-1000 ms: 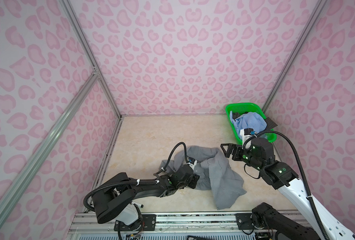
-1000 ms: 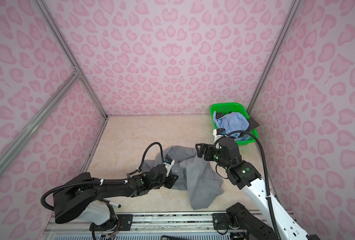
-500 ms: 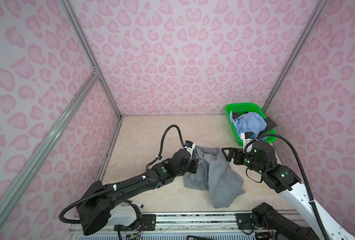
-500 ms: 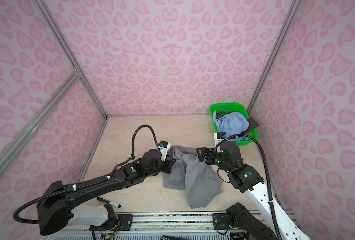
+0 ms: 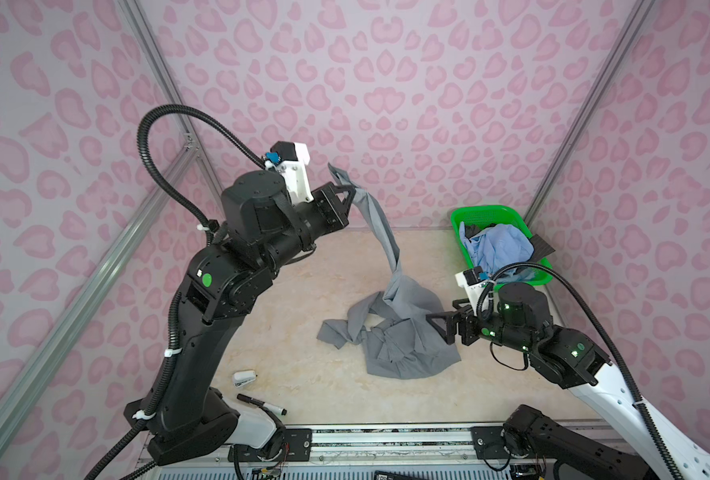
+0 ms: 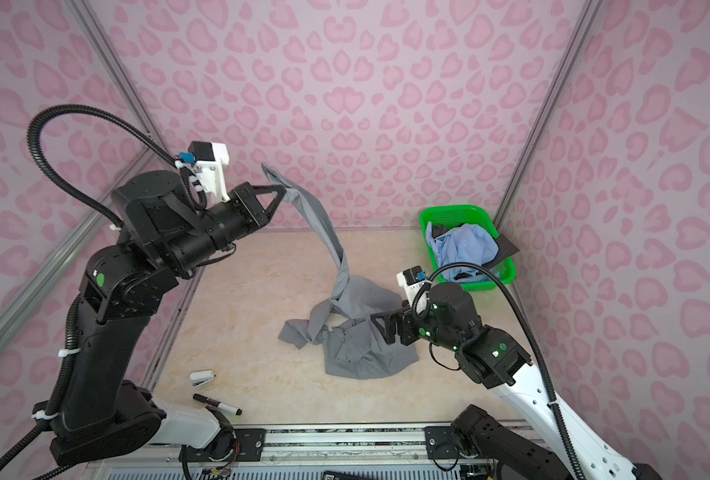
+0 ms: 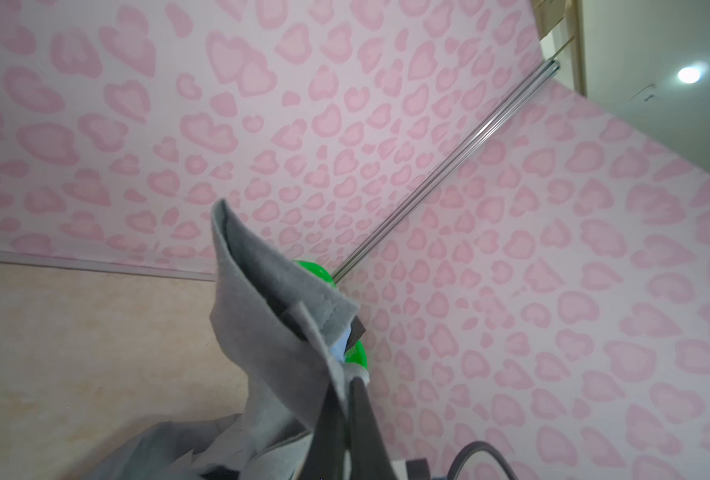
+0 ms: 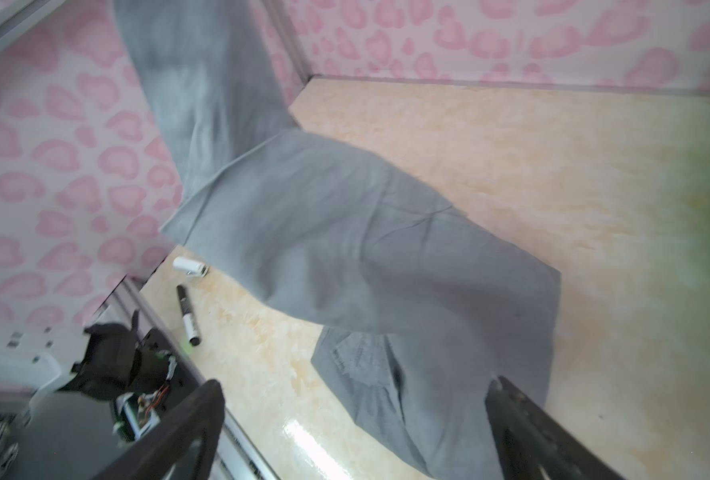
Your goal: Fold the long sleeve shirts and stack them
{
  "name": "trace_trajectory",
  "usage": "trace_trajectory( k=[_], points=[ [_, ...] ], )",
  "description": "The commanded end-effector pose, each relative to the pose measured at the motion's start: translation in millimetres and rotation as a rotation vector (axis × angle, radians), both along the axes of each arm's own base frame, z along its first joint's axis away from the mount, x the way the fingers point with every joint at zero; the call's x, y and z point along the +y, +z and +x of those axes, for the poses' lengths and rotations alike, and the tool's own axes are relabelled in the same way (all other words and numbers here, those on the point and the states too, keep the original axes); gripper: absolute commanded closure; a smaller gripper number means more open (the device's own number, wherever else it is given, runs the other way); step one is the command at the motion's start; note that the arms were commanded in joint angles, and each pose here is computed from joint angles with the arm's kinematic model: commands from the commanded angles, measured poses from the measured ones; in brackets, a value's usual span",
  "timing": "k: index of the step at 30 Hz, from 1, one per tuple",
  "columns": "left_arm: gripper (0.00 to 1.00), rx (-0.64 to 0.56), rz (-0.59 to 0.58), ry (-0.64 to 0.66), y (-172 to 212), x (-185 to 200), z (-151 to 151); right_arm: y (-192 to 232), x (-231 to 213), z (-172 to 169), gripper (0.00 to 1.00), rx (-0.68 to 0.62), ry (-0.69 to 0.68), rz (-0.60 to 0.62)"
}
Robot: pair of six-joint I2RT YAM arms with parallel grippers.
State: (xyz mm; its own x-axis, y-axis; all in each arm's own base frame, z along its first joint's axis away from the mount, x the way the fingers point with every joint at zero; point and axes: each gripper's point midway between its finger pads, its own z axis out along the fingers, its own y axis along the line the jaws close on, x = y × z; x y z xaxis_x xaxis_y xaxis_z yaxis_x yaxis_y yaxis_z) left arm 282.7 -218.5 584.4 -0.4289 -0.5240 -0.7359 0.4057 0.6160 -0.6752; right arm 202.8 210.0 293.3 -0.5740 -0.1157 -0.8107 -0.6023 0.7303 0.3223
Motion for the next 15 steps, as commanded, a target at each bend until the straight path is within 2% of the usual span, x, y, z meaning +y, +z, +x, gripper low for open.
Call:
trace_trajectory(
  k=[1, 4, 9, 12, 15],
  points=[
    [1.0, 0.091, -0.06, -0.008, -2, 7, -10, 12, 13, -1, 0.02, -0.178, 0.024, -0.098],
    [1.0, 0.075, -0.131, 0.008, 15, 18, -16, 27, 28, -5, 0.02, -0.353, 0.046, -0.205],
    [1.0, 0.059, -0.199, -0.047, 31, 12, -22, 41, 33, 17, 0.02, -0.49, -0.039, -0.299],
    [1.0, 0.066, -0.194, -0.057, 29, 9, -22, 36, 23, 40, 0.03, -0.478, -0.128, -0.361],
    [1.0, 0.07, -0.188, -0.05, 27, 10, -21, 32, 23, 51, 0.06, -0.405, -0.088, -0.256]
  ],
)
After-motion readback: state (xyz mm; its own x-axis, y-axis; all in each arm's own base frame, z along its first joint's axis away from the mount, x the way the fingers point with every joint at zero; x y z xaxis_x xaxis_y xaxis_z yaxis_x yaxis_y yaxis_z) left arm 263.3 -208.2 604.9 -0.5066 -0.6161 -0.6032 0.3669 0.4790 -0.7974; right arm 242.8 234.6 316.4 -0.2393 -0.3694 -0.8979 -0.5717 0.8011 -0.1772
